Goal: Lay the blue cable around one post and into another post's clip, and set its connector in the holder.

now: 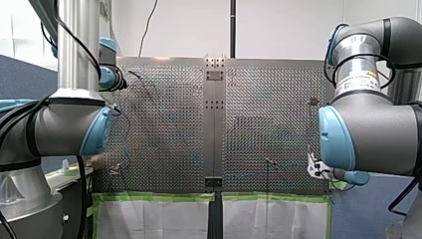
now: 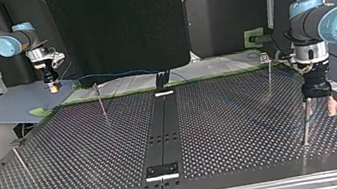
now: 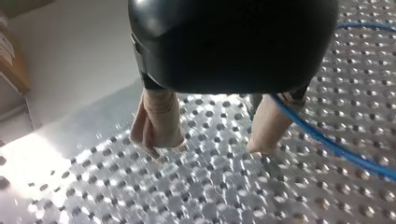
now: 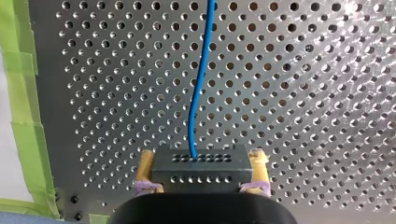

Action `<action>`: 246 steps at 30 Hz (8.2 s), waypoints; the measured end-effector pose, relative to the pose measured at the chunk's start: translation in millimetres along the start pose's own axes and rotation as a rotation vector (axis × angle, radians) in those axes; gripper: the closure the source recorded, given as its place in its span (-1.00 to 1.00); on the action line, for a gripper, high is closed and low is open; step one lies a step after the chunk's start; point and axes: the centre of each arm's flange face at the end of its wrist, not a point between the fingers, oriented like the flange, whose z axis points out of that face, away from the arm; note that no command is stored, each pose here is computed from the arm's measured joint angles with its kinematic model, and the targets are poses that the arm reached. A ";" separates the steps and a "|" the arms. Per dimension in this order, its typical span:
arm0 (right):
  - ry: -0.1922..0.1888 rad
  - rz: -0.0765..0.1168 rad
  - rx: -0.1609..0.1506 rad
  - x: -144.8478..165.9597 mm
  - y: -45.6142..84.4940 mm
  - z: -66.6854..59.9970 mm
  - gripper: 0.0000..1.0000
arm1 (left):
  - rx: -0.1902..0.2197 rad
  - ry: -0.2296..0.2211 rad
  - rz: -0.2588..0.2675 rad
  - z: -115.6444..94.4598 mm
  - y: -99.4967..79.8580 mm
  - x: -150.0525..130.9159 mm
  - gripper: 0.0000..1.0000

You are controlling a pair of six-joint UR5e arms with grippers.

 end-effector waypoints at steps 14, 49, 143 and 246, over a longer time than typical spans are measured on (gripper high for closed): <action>0.000 0.000 0.002 0.1 -1.1 0.4 1.00 | 0.033 0.018 0.011 -14.9 -20.8 6.3 -1.00; -0.002 0.001 0.015 -0.1 -6.2 1.2 1.00 | 0.048 0.028 0.072 -101.4 -48.2 9.7 -1.00; 0.007 0.005 0.044 1.3 -22.8 7.1 1.00 | -0.177 0.144 0.937 -120.4 -218.7 -4.8 -1.00; 0.004 0.002 0.051 1.1 -28.4 8.1 1.00 | -0.250 0.085 1.221 -107.1 -183.7 -18.2 -1.00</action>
